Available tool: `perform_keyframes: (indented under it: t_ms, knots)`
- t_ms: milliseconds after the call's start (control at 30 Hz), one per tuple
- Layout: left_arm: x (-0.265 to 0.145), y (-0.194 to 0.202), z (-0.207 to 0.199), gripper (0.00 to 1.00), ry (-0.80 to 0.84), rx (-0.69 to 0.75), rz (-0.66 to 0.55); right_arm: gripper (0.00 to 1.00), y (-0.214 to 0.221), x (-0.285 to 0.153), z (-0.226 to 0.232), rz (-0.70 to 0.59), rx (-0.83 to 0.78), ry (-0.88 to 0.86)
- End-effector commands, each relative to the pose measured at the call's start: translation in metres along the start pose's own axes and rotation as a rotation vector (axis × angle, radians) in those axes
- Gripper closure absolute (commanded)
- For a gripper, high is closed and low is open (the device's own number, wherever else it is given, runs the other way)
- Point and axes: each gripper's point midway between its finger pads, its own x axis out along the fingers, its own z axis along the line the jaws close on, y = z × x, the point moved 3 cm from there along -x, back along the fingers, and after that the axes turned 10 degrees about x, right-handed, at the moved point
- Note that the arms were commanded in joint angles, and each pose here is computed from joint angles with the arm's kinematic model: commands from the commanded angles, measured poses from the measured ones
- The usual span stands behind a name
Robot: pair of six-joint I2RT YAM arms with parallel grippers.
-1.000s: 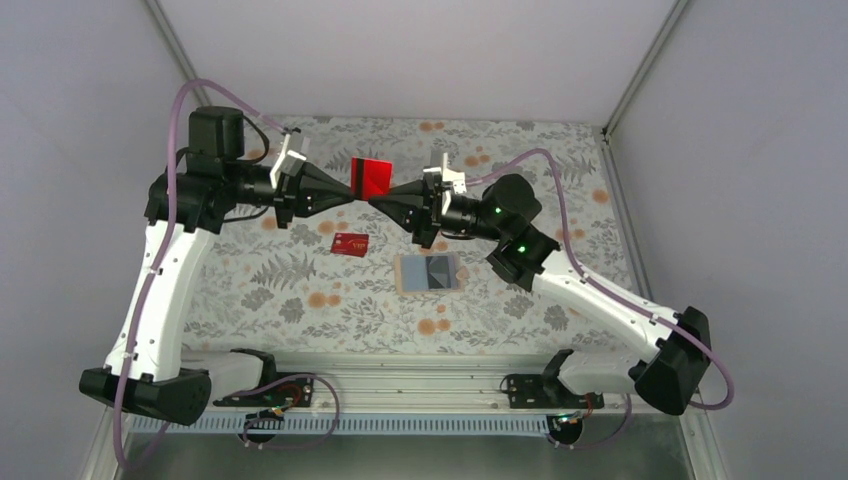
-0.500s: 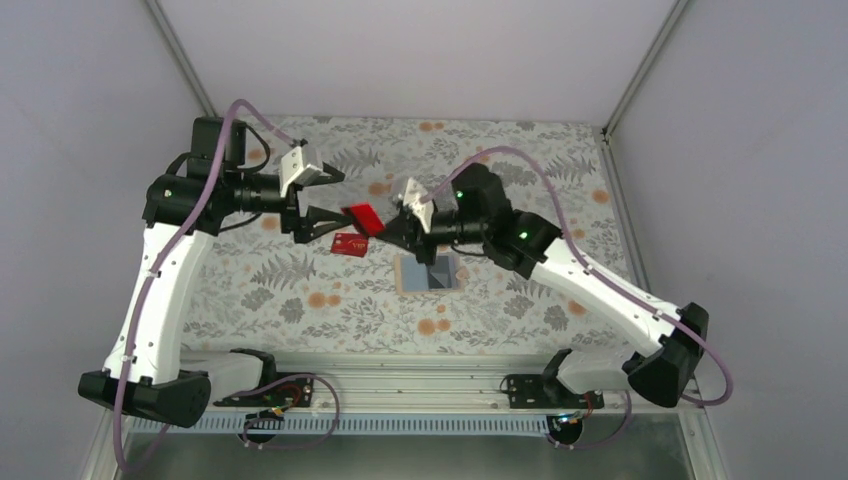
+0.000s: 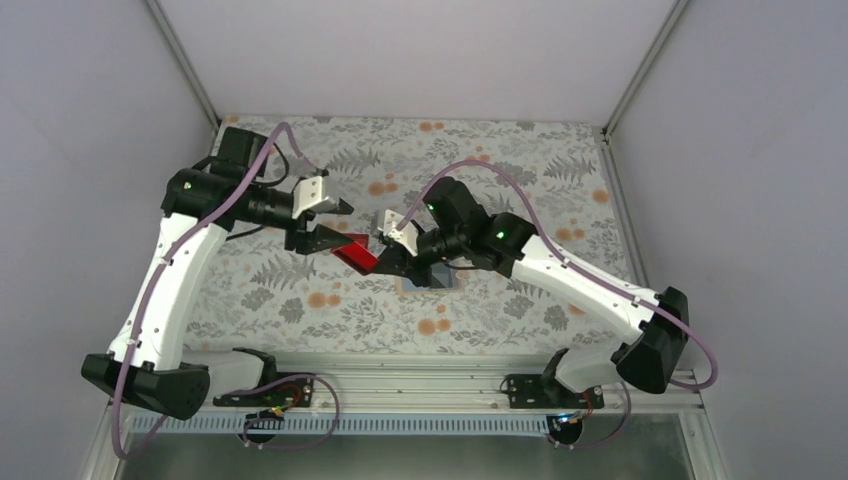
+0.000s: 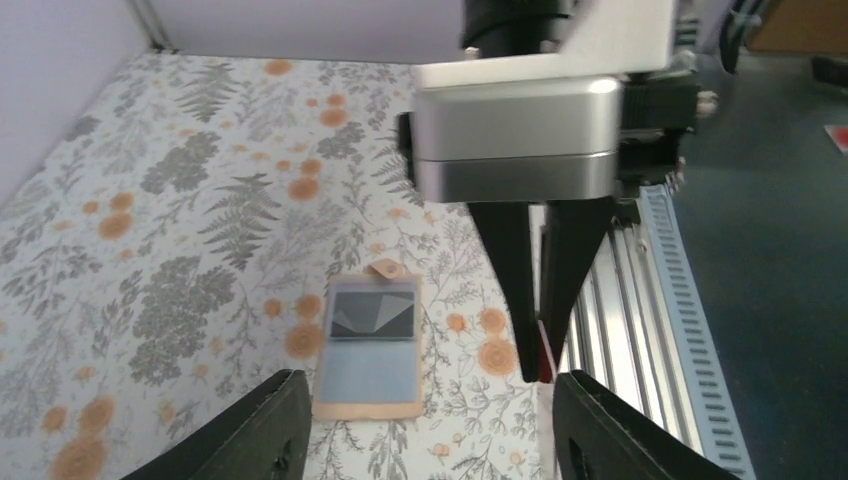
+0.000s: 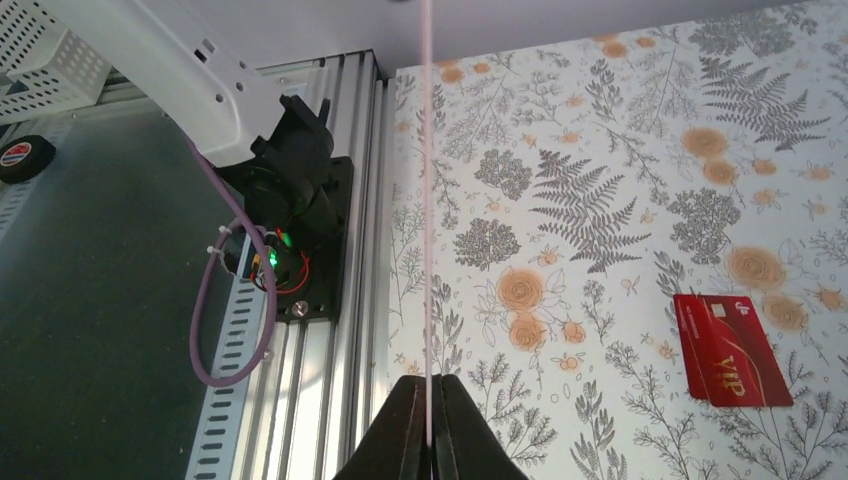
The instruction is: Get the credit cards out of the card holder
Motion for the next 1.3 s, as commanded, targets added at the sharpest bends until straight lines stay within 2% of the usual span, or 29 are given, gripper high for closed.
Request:
perform_keyframes:
  t_ms: [0,200,367,400,433,500,533,600,633,667,700,733,800,833,867,933,1000,1100,1167,1200,1267]
  knots:
    - [0.010,0.003,-0.018,0.42,0.077,0.053,0.006,0.96,-0.015,-0.002,0.004,-0.026,-0.048,0.014]
    - [0.015,0.001,-0.028,0.37,0.111,0.078,-0.001,0.96,-0.019,-0.007,0.000,-0.032,-0.050,0.065]
    - [0.024,0.016,-0.023,0.43,0.117,0.045,0.050,0.96,-0.025,-0.013,0.003,-0.058,-0.063,0.068]
    - [0.026,0.019,-0.023,0.48,0.122,0.038,0.063,0.96,-0.026,-0.014,0.005,-0.062,-0.066,0.070]
    - [0.028,0.022,-0.022,0.59,0.118,0.036,0.071,0.96,-0.027,-0.015,0.006,-0.066,-0.069,0.068]
    - [0.027,0.019,-0.017,0.88,0.086,0.040,0.069,0.96,-0.027,-0.016,0.008,-0.071,-0.079,0.058]
    - [0.025,0.015,-0.016,0.96,0.072,0.049,0.058,0.96,-0.027,-0.018,0.008,-0.076,-0.082,0.060]
    - [0.022,0.003,-0.014,0.97,0.045,0.072,0.006,0.96,-0.028,-0.020,0.007,-0.090,-0.085,0.079]
    - [0.020,-0.003,-0.014,0.98,0.036,0.067,-0.025,0.91,-0.029,-0.021,0.005,-0.103,-0.079,0.099]
    - [0.019,-0.010,-0.011,0.98,0.022,0.059,-0.054,0.77,-0.032,-0.025,0.003,-0.133,-0.076,0.123]
    - [0.017,-0.016,-0.007,0.98,0.008,0.027,-0.074,0.56,-0.034,-0.030,0.001,-0.172,-0.077,0.139]
    - [0.015,-0.022,-0.001,0.98,-0.008,0.003,-0.093,0.45,-0.035,-0.036,0.000,-0.223,-0.070,0.147]
    - [0.010,-0.036,0.004,0.98,-0.002,-0.026,-0.164,0.32,-0.043,-0.051,0.001,-0.378,-0.059,0.124]
    - [0.006,-0.044,0.001,0.98,0.032,-0.029,-0.214,0.32,-0.048,-0.056,0.004,-0.448,-0.054,0.089]
    - [0.003,-0.053,-0.004,0.98,0.090,-0.027,-0.275,0.33,-0.057,-0.062,0.010,-0.525,-0.063,0.056]
    - [-0.003,-0.065,-0.017,0.98,0.211,-0.027,-0.389,0.43,-0.068,-0.068,0.019,-0.605,-0.051,-0.013]
    - [-0.009,-0.071,-0.023,0.98,0.267,-0.014,-0.455,0.51,-0.074,-0.074,0.030,-0.673,-0.060,-0.089]
    - [-0.013,-0.074,-0.026,0.98,0.283,-0.005,-0.481,0.67,-0.075,-0.074,0.037,-0.716,-0.061,-0.111]
    - [-0.013,-0.073,-0.029,0.98,0.283,0.012,-0.487,0.89,-0.074,-0.074,0.036,-0.722,-0.062,-0.100]
    - [-0.013,-0.072,-0.029,0.97,0.278,0.019,-0.483,0.95,-0.074,-0.075,0.037,-0.724,-0.068,-0.097]
    - [-0.012,-0.070,-0.030,0.98,0.271,0.020,-0.473,0.96,-0.072,-0.077,0.040,-0.722,-0.087,-0.097]
